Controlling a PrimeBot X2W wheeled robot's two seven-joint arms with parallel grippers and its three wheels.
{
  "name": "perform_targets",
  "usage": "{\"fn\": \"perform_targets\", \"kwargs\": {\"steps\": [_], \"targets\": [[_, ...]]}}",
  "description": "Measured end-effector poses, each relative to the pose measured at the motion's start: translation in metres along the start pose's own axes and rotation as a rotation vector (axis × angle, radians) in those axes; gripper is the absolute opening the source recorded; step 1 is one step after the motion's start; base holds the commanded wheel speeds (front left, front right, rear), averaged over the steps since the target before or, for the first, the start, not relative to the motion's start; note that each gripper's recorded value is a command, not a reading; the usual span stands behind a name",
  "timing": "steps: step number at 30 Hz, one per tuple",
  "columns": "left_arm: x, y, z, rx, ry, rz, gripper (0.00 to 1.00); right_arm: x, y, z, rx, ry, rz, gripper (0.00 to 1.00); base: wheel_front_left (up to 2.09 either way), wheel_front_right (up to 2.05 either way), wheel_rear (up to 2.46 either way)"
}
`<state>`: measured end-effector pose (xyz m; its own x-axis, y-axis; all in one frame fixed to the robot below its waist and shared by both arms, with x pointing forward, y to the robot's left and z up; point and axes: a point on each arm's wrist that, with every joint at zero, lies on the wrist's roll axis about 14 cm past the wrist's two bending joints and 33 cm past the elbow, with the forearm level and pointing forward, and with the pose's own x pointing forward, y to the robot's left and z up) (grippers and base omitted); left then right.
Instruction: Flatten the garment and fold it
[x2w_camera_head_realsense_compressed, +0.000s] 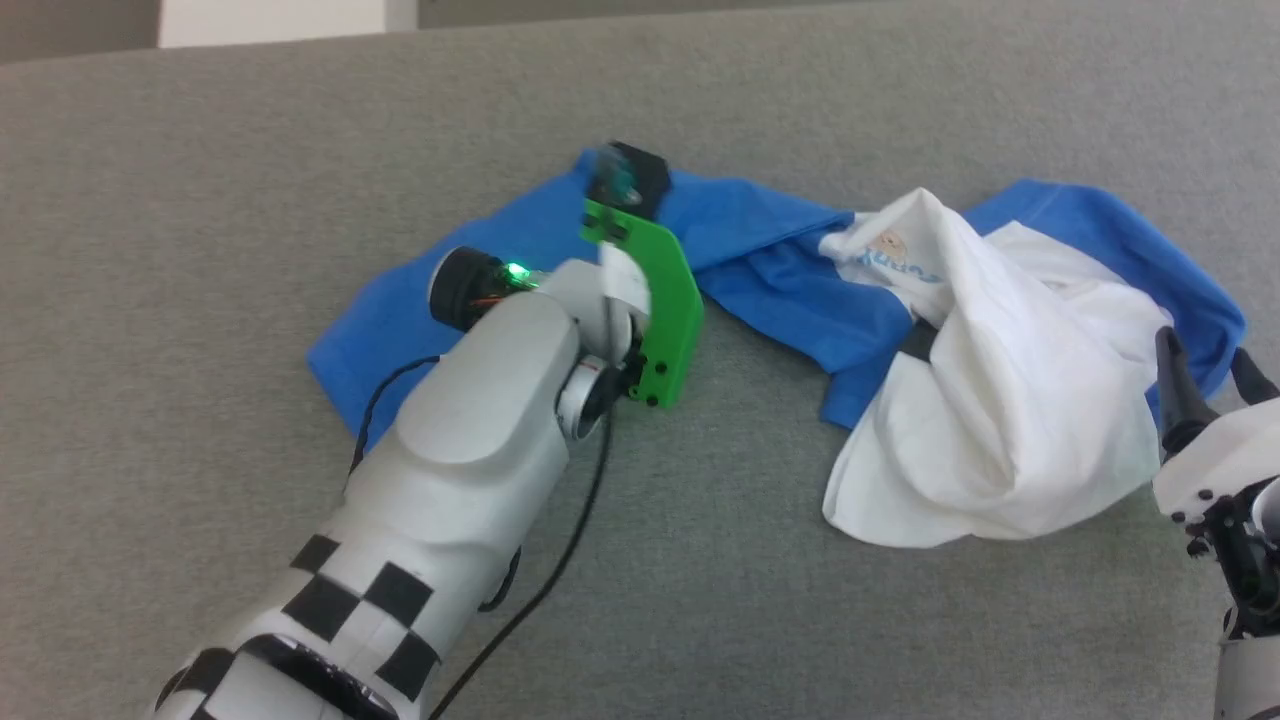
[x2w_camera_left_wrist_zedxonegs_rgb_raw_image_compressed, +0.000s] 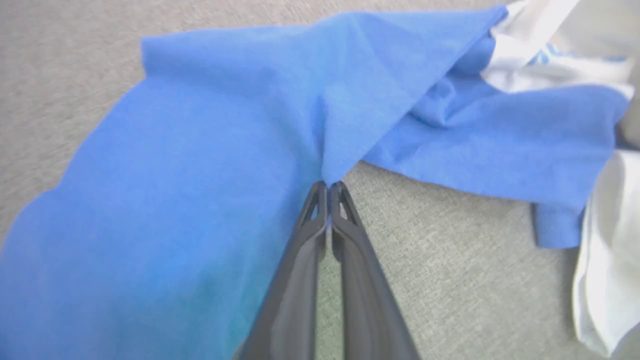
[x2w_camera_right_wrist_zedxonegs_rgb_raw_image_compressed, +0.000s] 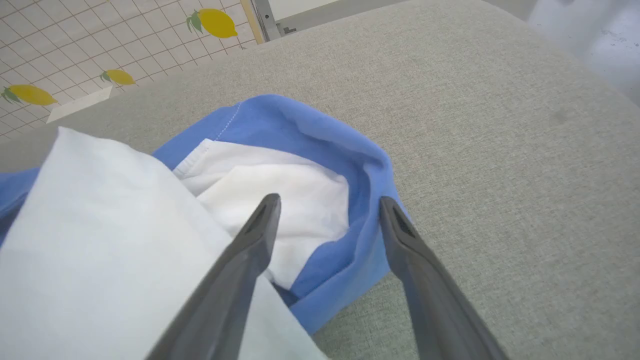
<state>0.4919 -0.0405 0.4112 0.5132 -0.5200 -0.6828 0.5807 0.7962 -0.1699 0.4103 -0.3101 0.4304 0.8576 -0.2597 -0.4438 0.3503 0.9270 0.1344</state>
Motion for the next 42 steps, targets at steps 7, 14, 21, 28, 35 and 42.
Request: {"fn": "perform_targets", "kwargs": {"steps": [7,14,21,28,35,42], "targets": [[-0.063,0.03,0.057,-0.216,-0.341,0.037,0.0,-0.009,0.017,0.004,-0.015,-0.004,0.05,1.0,0.0,0.0,0.0],[-0.147,0.097,0.007,-0.435,-0.47,0.278,0.0,-0.019,0.037,0.012,-0.026,-0.021,0.108,1.0,0.0,0.0,0.0],[-0.202,0.121,-0.107,-0.694,-0.388,0.499,0.0,-0.025,0.058,0.024,-0.032,-0.05,0.166,1.0,0.0,0.0,0.0],[-0.198,0.08,-0.19,-0.901,-0.193,0.471,0.0,-0.031,0.064,0.027,-0.032,-0.06,0.185,1.0,0.0,0.0,0.0],[-0.236,0.112,-0.145,-0.857,-0.499,0.557,1.0,-0.033,0.073,0.026,-0.046,-0.059,0.212,1.0,0.0,0.0,0.0],[-0.291,0.141,-0.091,-0.527,-0.84,0.749,1.0,-0.037,0.114,0.031,-0.101,-0.053,0.319,1.0,0.0,0.0,0.0]]}}
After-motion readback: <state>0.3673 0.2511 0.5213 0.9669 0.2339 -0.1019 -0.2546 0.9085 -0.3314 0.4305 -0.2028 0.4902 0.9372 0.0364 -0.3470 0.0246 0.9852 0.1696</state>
